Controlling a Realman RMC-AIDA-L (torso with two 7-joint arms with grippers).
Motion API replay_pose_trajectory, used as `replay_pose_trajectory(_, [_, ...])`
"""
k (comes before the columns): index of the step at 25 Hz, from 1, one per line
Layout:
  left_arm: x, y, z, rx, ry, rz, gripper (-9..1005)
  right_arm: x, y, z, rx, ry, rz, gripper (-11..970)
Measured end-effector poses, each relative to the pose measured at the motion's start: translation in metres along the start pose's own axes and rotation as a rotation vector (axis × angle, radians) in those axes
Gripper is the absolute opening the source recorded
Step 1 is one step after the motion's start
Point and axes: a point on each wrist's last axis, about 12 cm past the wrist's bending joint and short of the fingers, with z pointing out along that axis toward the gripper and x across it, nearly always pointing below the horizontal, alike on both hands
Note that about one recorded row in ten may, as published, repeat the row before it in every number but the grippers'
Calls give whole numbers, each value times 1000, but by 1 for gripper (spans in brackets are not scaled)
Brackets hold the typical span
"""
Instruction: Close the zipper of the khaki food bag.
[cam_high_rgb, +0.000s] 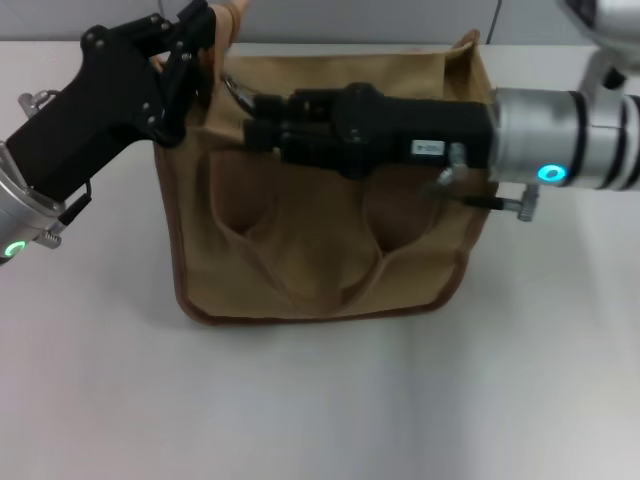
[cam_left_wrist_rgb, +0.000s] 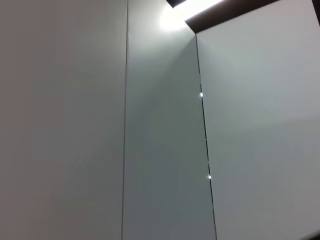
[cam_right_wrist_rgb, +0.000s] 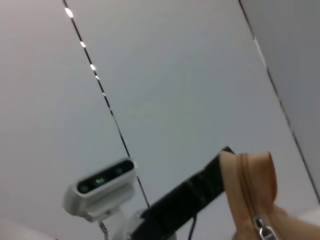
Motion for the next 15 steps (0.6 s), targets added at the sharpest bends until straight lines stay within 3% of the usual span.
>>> replay_pose_trajectory(3, [-2,1,3,4,-18,6,30,1,6,-25,40,-149,-117,376])
replay_pose_trajectory(6, [-3,2,5,11,-21,6,31,0,7,-36,88,-215,-209,441])
replay_pose_trajectory(7, [-3,2,7,16,-22,6,31,-1,6,-39,108,-235,-258,440])
replay_pose_trajectory(8, [-3,2,9,21,-23,5,31,-1,6,-42,149,-255,-392,440])
replay_pose_trajectory(9, [-3,2,9,21,-23,5,32,-1,6,-42,149,-255,-392,439])
replay_pose_trajectory(13, [-2,3,12,24,-23,4,33,6,7,-29,135,-174,-672,437])
replay_pose_trajectory(15, [-2,3,12,23,-21,2,34,8,7,-25,126,-149,-691,436])
